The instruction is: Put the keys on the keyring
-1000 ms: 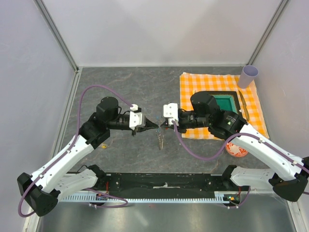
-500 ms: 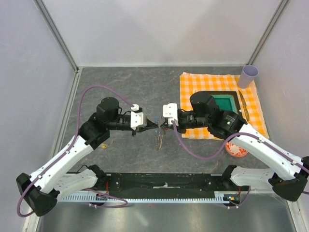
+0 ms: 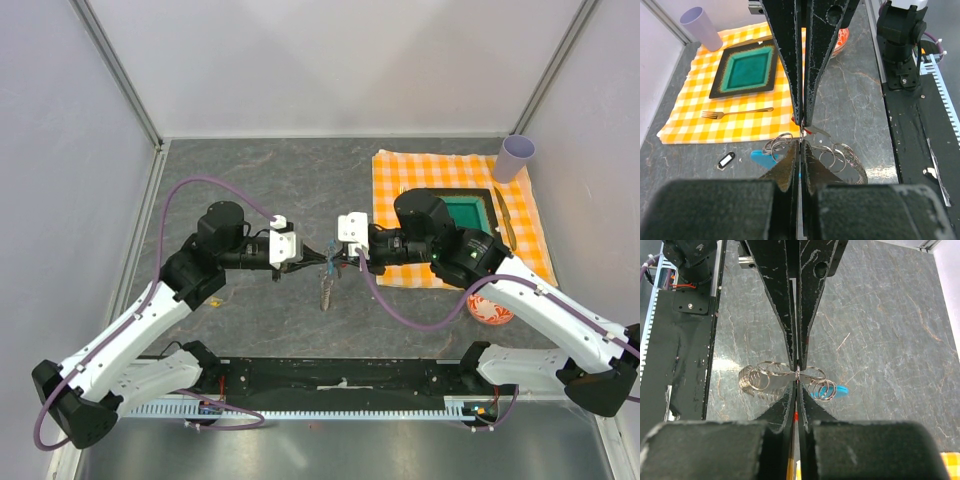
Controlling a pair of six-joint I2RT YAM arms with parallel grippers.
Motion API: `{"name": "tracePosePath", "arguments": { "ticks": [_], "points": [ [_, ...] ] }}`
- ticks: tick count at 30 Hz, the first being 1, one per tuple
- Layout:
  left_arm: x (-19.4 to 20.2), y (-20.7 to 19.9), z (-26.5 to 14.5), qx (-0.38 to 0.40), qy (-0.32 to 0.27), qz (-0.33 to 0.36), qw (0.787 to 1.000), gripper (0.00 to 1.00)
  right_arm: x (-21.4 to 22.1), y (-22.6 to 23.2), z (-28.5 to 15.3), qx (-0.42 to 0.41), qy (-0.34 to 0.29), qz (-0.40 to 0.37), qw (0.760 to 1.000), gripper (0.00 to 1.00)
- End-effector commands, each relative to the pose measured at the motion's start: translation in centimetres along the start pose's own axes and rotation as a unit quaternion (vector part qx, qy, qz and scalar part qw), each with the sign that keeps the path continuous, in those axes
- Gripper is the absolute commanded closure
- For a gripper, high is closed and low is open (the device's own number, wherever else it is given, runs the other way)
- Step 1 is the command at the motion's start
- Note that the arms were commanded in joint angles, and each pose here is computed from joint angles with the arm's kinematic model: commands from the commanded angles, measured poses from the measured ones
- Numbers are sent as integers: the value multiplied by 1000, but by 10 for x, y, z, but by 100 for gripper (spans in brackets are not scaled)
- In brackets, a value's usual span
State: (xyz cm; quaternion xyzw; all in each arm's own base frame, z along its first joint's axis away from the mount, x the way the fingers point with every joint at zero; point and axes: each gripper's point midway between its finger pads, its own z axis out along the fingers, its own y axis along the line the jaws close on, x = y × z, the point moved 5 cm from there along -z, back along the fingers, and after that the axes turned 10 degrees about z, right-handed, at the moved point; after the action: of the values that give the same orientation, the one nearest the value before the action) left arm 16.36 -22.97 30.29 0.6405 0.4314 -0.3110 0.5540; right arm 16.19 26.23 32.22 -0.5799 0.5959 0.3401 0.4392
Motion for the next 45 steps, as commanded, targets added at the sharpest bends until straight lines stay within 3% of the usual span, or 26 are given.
{"name": "tracePosePath", "arguments": {
  "ticks": [1,6,13,21,31,37,42,45],
  "points": [
    [-20,12,-4,-31,-27,49,998,98,-32,-1,-9,9,-61,-26,998,91],
    [-19,14,-5,-43,-22,49,998,98,-31,-1,-10,16,-60,-22,998,73],
    [-17,17,-6,-58,-15,49,997,98,-26,-3,-19,47,-57,-13,997,63],
    [-21,15,-7,-51,-26,52,997,98,-9,-7,-17,69,-36,1,997,71],
    [-24,13,-7,-43,-35,54,997,98,-10,-14,-5,61,-42,-2,997,71],
    [-25,12,-8,-42,-37,56,997,98,-7,-15,-2,57,-37,2,998,76],
    [-26,12,-8,-43,-37,57,997,98,-4,-16,-2,60,-36,5,998,83],
    [-25,12,-7,-41,-37,56,997,98,-5,-16,-2,57,-36,3,998,98]
  ]
}}
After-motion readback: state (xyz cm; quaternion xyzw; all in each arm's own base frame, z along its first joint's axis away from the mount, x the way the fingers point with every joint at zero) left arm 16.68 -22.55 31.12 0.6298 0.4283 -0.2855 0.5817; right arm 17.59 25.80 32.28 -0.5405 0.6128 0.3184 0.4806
